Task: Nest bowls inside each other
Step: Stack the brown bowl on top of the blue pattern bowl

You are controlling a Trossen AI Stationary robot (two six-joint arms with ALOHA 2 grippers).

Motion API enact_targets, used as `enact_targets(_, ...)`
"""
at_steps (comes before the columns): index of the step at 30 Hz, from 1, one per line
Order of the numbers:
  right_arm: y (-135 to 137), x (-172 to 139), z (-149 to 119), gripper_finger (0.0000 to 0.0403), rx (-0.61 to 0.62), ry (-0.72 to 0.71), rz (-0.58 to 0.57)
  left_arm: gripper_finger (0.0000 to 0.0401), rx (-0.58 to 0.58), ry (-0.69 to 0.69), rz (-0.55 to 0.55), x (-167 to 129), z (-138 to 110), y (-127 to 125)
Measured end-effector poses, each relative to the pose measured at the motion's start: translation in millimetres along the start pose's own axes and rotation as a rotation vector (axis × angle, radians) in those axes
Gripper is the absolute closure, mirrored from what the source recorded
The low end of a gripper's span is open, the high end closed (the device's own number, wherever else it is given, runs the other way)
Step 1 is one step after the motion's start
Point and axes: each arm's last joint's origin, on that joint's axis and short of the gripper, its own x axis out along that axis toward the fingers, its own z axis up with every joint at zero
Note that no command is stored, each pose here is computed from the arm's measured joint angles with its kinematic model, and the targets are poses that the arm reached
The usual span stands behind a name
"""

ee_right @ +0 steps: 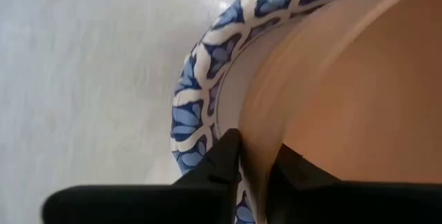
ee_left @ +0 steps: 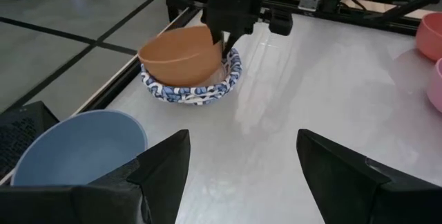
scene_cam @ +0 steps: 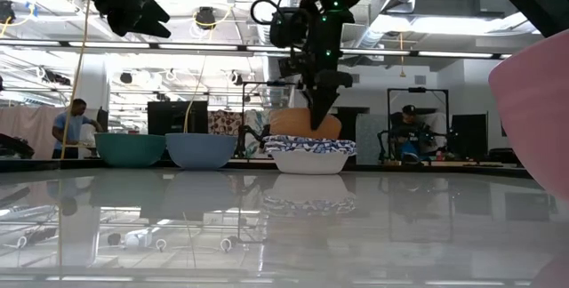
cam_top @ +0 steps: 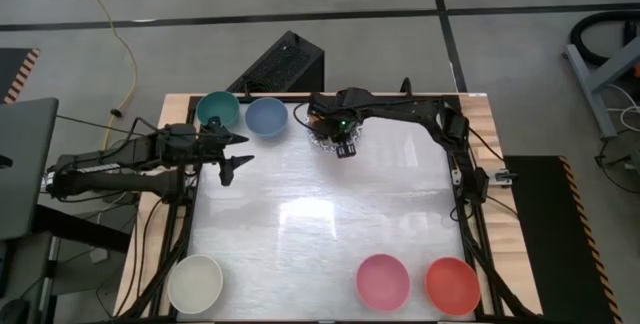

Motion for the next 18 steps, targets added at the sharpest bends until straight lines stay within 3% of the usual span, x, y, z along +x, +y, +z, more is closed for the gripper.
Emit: enact_targets(18,-2.4,-17.2,0.0,0.0176,0.104,-0.028,-0.017,0.0145,0.016,-0.001,0.022,0.0,0.0,0.7)
